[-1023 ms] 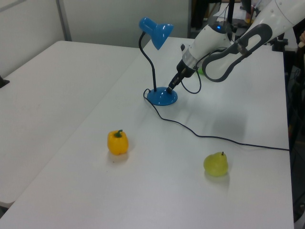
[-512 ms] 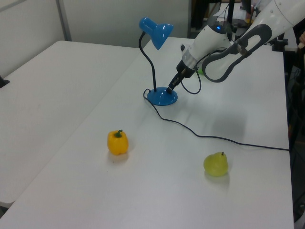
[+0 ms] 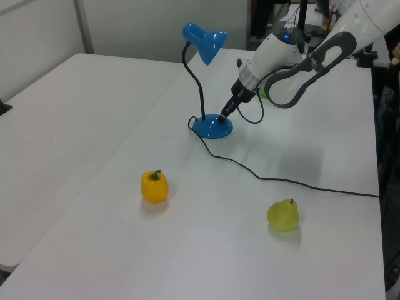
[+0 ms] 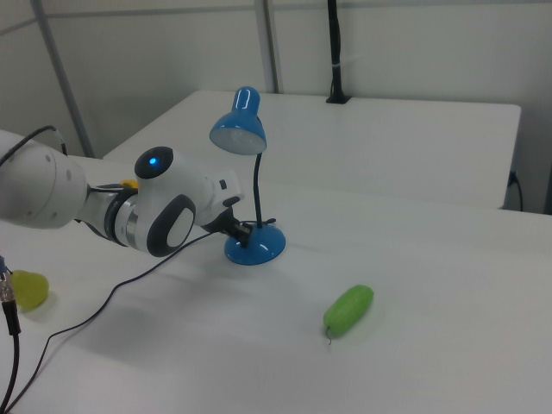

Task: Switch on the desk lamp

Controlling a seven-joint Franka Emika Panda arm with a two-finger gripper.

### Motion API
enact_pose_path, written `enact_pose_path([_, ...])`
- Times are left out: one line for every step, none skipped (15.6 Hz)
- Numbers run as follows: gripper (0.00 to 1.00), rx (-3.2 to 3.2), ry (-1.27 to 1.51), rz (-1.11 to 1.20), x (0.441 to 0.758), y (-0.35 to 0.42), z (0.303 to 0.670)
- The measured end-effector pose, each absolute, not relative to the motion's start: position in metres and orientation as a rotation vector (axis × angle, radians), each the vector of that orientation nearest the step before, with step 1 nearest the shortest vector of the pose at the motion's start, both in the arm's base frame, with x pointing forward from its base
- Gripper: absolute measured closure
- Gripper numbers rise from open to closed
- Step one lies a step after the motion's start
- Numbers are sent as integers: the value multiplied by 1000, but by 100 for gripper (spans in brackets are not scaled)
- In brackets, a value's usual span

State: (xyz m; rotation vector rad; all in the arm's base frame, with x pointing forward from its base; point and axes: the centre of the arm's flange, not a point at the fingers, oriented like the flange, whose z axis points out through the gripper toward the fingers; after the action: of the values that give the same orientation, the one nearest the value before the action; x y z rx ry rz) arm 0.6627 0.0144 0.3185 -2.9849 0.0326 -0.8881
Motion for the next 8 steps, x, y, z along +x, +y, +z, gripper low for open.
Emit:
enact_pose_path([99,-2985,32,-888,663,14,318])
enact_pose_path([99,-2986,32,-886,663,14,318])
enact_pose_path([99,-2986,31,-887,663,15,318])
enact_pose_path([99,-2986,30,-887,663,15,318])
enact_pose_path([99,-2986,29,-887,663,15,318])
enact_pose_path([99,-2988,24,-888,663,15,317])
enact_pose_path([99,-2990,18,-888,663,15,317])
enact_pose_path([99,-2992,13,-889,663,15,317])
